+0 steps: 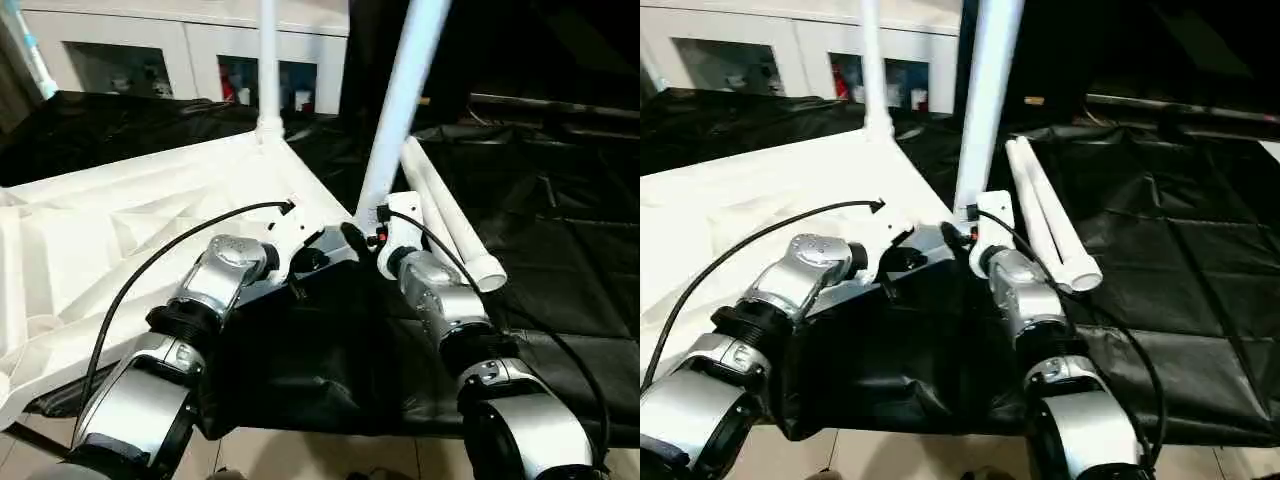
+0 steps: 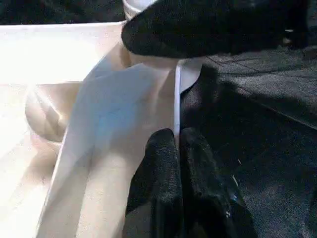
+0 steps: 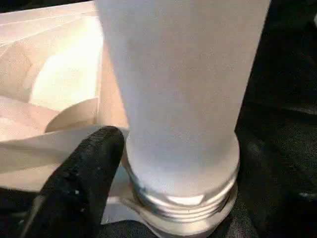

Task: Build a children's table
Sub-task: Rotate leg to tighten

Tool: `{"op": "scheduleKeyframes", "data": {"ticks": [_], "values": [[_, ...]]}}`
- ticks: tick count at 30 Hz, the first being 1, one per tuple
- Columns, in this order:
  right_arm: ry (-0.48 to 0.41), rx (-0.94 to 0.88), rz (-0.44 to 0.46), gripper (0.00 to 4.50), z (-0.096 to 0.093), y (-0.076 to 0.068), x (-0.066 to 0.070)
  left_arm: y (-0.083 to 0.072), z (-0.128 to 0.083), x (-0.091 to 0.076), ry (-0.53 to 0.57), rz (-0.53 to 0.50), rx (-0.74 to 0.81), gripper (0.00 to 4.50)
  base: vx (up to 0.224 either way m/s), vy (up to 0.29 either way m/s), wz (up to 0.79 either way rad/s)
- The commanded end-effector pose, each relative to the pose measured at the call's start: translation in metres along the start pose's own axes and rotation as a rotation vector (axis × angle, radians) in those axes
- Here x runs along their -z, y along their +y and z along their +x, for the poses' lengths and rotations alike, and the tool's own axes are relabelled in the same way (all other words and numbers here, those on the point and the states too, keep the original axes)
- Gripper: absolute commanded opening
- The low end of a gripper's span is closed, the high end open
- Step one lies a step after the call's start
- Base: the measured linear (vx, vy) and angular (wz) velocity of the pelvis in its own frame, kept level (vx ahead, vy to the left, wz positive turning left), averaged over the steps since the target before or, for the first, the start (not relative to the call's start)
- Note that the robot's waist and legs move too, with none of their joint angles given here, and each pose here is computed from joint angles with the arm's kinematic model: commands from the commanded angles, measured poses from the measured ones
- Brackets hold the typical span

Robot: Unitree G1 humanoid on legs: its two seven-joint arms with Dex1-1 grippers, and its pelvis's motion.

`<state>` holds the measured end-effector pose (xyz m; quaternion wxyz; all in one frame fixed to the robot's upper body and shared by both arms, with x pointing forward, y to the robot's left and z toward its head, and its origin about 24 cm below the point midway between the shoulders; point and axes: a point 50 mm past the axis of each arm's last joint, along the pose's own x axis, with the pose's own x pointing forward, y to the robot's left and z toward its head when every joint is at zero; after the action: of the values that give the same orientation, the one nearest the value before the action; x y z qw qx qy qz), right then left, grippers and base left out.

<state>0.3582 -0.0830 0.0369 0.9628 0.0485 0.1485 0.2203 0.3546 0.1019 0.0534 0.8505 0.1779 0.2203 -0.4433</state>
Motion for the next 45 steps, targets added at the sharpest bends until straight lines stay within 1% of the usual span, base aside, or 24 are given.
{"op": "scheduleKeyframes", "data": {"ticks": [1, 2, 4, 6, 7, 8, 9, 11, 13, 17, 21, 24, 27, 29, 31, 32, 33, 35, 39, 41, 42, 43, 44, 45], "values": [[0.042, -0.209, -0.069, 3.73, 0.002, 0.023, 0.006, -0.005, 0.001, -0.004, -0.033, 0.040, 0.042, 0.00, 0.000, 0.000, 0.00], [0.038, -0.279, -0.112, 3.73, -0.006, 0.014, 0.003, -0.005, -0.006, 0.001, -0.038, 0.071, 0.092, 0.00, 0.000, 0.000, 0.00], [0.045, -0.340, -0.149, 3.73, -0.014, 0.003, 0.002, -0.004, -0.012, 0.006, -0.025, 0.090, 0.131, 0.00, 0.000, 0.000, 0.00], [0.051, -0.365, -0.165, 3.73, -0.018, -0.001, 0.002, -0.004, -0.014, 0.008, -0.019, 0.105, 0.149, 0.00, 0.000, 0.000, 0.00], [0.063, -0.412, -0.203, 3.73, -0.026, -0.010, 0.001, -0.006, -0.020, 0.011, -0.018, 0.113, 0.213, 0.00, 0.000, 0.000, 0.00], [0.063, -0.412, -0.203, 3.73, -0.026, -0.010, 0.001, -0.006, -0.020, 0.011, -0.018, 0.113, 0.213, 0.00, 0.000, 0.000, 0.00], [0.075, -0.451, -0.232, 3.73, -0.032, -0.017, 0.000, -0.009, -0.026, 0.013, -0.034, 0.140, 0.279, 0.00, 0.000, 0.000, 0.00], [0.089, -0.523, -0.263, 3.73, -0.042, -0.025, -0.005, -0.011, -0.036, 0.017, -0.022, 0.174, 0.376, 0.00, 0.000, 0.000, 0.00], [0.092, -0.557, -0.273, 3.73, -0.046, -0.027, -0.008, -0.012, -0.040, 0.018, -0.018, 0.189, 0.409, 0.00, 0.000, 0.000, 0.00], [0.110, -0.631, -0.284, 3.73, -0.053, -0.029, -0.012, -0.011, -0.046, 0.017, -0.030, 0.180, 0.444, 0.00, 0.000, 0.000, 0.00], [0.131, -0.662, -0.303, 3.73, -0.054, -0.028, -0.011, -0.009, -0.047, 0.016, -0.030, 0.185, 0.447, 0.00, 0.000, 0.000, 0.00], [0.133, -0.670, -0.297, 3.41, -0.055, -0.027, -0.011, -0.009, -0.048, 0.015, -0.034, 0.186, 0.446, 0.00, 0.000, 0.000, 0.00], [0.138, -0.687, -0.284, 3.36, -0.055, -0.023, -0.009, -0.009, -0.048, 0.015, -0.040, 0.181, 0.438, 0.00, 0.000, 0.000, 0.00], [0.149, -0.697, -0.285, 3.01, -0.055, -0.022, -0.006, -0.009, -0.048, 0.016, -0.040, 0.180, 0.435, 0.00, 0.000, 0.000, 0.00], [0.155, -0.696, -0.280, 3.01, -0.055, -0.021, -0.004, -0.008, -0.047, 0.016, -0.039, 0.177, 0.426, 0.00, 0.000, 0.000, 0.00], [0.156, -0.694, -0.277, 2.90, -0.055, -0.021, -0.004, -0.008, -0.047, 0.016, -0.039, 0.176, 0.419, 0.00, 0.000, 0.000, 0.00], [0.159, -0.686, -0.273, 2.75, -0.055, -0.020, -0.002, -0.007, -0.047, 0.016, -0.038, 0.171, 0.406, 0.00, 0.000, 0.000, 0.00], [0.170, -0.637, -0.267, 2.74, -0.052, -0.021, 0.002, -0.003, -0.045, 0.016, -0.035, 0.153, 0.360, 0.00, 0.000, 0.000, 0.00], [0.214, -0.391, -0.209, 2.68, -0.040, -0.025, 0.018, 0.005, -0.033, 0.011, -0.044, 0.078, 0.204, 0.00, 0.000, 0.000, 0.00], [0.232, -0.279, -0.139, 2.68, -0.033, -0.023, 0.026, 0.008, -0.025, 0.007, -0.038, 0.039, 0.115, 0.00, 0.000, 0.000, 0.00], [0.232, -0.123, -0.033, 2.68, -0.024, -0.021, 0.032, 0.008, -0.014, 0.002, -0.034, -0.015, 0.023, 0.00, 0.000, 0.000, 0.00], [0.233, -0.115, -0.028, 2.68, -0.024, -0.021, 0.032, 0.008, -0.013, 0.002, -0.034, -0.018, 0.018, 0.00, 0.000, 0.000, 0.00], [0.234, -0.011, 0.062, 2.67, -0.016, -0.015, 0.035, 0.005, -0.002, -0.005, -0.046, -0.063, -0.034, 0.00, 0.000, 0.000, 0.00], [0.234, -0.011, 0.062, 2.67, -0.016, -0.015, 0.035, 0.005, -0.002, -0.005, -0.046, -0.063, -0.034, 0.00, 0.000, 0.000, 0.00]]}}
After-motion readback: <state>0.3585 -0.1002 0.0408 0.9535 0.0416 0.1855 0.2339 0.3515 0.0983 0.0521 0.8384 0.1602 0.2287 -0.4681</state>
